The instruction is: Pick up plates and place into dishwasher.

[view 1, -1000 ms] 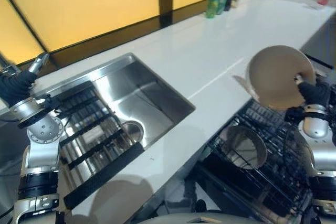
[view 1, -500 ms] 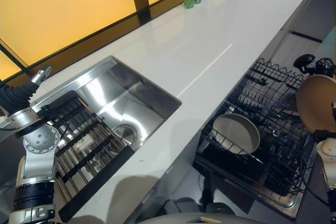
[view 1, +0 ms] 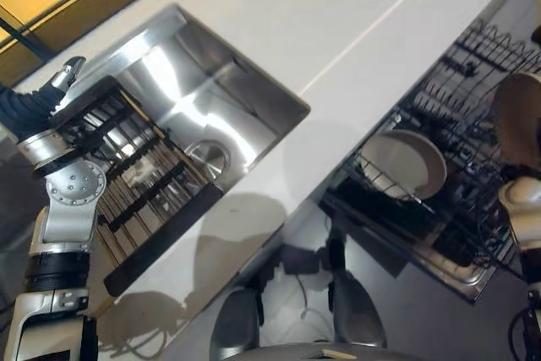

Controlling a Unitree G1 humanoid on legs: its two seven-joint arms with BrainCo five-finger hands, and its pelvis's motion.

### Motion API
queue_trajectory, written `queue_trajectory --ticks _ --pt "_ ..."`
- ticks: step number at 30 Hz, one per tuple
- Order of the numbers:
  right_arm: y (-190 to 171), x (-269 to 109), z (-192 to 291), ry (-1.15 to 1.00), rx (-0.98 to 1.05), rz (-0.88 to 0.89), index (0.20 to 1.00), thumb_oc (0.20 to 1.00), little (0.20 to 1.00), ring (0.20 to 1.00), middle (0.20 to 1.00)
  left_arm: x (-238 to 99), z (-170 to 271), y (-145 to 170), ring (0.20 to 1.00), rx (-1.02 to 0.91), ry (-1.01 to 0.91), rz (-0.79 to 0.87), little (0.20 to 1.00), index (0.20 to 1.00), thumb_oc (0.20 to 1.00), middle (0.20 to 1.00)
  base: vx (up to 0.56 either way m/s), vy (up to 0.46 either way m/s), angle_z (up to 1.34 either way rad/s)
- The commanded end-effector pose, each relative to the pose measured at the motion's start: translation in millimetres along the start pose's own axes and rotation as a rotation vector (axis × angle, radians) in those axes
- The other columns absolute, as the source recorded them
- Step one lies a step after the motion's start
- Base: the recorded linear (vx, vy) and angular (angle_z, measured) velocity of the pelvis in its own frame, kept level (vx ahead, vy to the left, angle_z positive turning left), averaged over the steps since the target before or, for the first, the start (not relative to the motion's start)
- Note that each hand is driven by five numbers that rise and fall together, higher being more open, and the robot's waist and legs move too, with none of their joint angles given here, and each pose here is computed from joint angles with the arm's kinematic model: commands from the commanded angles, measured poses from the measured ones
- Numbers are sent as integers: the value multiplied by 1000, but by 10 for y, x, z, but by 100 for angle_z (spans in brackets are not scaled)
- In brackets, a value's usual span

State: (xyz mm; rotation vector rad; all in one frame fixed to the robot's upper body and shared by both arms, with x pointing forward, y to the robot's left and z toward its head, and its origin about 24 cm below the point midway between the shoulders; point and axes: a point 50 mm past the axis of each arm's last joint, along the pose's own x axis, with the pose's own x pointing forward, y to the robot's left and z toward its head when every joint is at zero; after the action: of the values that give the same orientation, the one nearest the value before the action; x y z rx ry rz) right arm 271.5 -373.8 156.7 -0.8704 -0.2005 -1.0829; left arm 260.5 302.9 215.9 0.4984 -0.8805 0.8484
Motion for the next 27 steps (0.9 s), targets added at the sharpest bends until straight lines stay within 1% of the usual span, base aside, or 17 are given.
queue_trajectory --ticks 1,5,8,10,13,17,19,22,25,27 --pt "-114 138 131 -166 -68 67 200 200 200 200 200 139 28 127 1000 45 -51 3 1000 1000 1000 1000 -53 -174 12" --pt "-101 167 90 -215 -151 192 200 200 200 200 200 176 47 118 1000 45 -66 -7 1000 1000 1000 1000 -30 -121 9" --pt "-139 235 101 -245 -197 241 200 200 200 200 200 188 53 106 1000 48 -66 -12 1000 1000 1000 1000 -10 -59 7" --pt "-187 280 139 -269 -209 237 200 200 200 200 200 177 46 118 1000 47 -60 -7 1000 1000 1000 1000 24 -17 8" --pt "-277 358 233 -303 -168 195 200 200 200 200 200 150 29 125 1000 51 -51 -6 1000 1000 1000 1000 44 -19 5" --pt "-323 388 355 -384 -166 221 200 200 200 200 200 146 11 119 1000 61 -40 -7 1000 1000 1000 1000 51 2 2" --pt "-320 380 399 -423 -177 268 200 200 200 200 200 157 -4 130 1000 67 -32 -10 1000 1000 1000 1000 76 3 1" --pt "-242 313 402 -445 -183 384 200 200 200 200 200 144 -37 134 1000 76 -26 -18 1000 1000 1000 1000 67 -13 1" --pt "-107 216 316 -409 -197 524 200 200 200 200 200 156 -41 122 1000 81 -31 -30 1000 1000 1000 1000 25 -4 1" --pt "-39 171 266 -382 -206 574 200 200 200 200 200 172 -33 121 1000 82 -37 -32 1000 1000 1000 1000 0 0 0"
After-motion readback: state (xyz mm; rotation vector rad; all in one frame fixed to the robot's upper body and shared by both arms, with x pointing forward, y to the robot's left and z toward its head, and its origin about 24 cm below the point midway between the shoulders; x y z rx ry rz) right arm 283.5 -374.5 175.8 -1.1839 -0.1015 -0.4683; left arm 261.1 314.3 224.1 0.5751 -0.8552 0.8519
